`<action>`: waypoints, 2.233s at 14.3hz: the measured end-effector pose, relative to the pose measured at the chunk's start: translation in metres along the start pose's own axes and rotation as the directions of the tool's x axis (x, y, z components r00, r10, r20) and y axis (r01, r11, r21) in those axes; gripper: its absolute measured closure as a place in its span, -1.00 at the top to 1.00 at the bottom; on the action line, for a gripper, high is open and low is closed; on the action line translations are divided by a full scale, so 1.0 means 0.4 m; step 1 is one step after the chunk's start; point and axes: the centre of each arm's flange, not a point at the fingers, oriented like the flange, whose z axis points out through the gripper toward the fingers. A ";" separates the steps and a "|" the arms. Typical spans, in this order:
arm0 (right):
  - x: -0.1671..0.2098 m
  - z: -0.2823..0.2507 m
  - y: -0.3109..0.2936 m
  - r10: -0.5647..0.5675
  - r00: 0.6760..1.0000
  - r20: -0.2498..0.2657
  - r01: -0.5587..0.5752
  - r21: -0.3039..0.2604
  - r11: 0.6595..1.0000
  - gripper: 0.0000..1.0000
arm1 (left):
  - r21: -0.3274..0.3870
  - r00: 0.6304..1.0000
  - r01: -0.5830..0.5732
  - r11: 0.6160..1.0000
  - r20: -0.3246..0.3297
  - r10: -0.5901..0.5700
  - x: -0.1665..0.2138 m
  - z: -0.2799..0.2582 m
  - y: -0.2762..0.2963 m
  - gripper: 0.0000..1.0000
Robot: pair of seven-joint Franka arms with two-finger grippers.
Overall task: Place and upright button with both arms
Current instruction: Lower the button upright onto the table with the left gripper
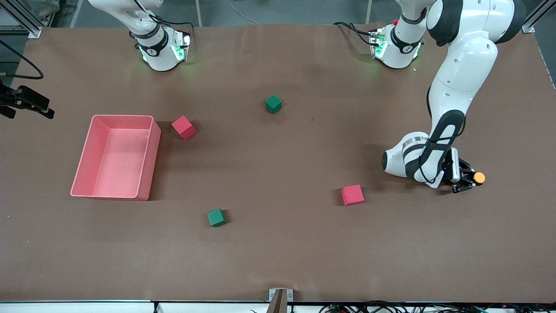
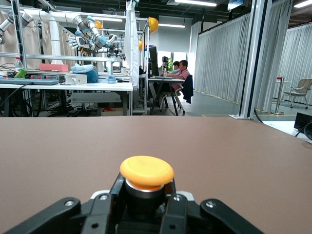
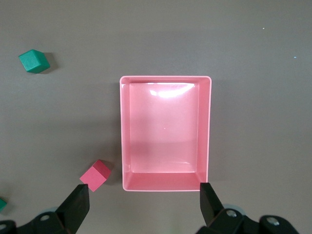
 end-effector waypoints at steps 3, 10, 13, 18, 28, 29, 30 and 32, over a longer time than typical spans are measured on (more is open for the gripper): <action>0.000 -0.002 0.000 0.000 1.000 -0.002 0.000 0.000 1.000 1.00 | 0.011 1.000 0.021 1.000 0.008 -0.021 0.009 0.019 0.011 -0.32; -0.004 -0.020 -0.002 -0.001 1.000 -0.002 0.001 0.000 1.000 1.00 | 0.016 0.998 0.063 0.998 0.024 -0.063 -0.009 0.031 0.040 -0.32; -0.004 -0.031 -0.004 -0.002 1.000 -0.010 0.002 0.000 1.000 1.00 | 0.019 0.998 0.060 0.998 0.000 -0.060 -0.020 0.029 0.043 -0.32; -0.004 -0.046 -0.003 -0.002 1.000 -0.023 0.002 -0.001 1.000 1.00 | 0.018 0.999 0.053 0.998 0.004 -0.053 -0.026 0.031 0.044 0.41; -0.004 -0.047 -0.001 -0.001 1.000 -0.024 0.001 -0.001 1.000 1.00 | 0.031 1.000 0.020 0.999 -0.017 -0.020 -0.042 0.042 0.032 1.00; -0.004 -0.047 -0.001 -0.001 1.000 -0.024 0.001 -0.001 1.000 1.00 | 0.033 1.000 0.015 0.999 -0.024 -0.014 -0.041 0.044 0.031 1.00; -0.004 -0.048 -0.001 -0.001 1.000 -0.025 0.001 -0.001 1.000 1.00 | 0.036 1.000 0.004 0.999 -0.030 -0.003 -0.040 0.046 0.030 1.00; -0.004 -0.051 -0.001 0.000 1.000 -0.028 0.000 -0.002 1.000 1.00 | 0.038 0.999 -0.002 0.999 -0.035 0.003 -0.038 0.046 0.030 1.00</action>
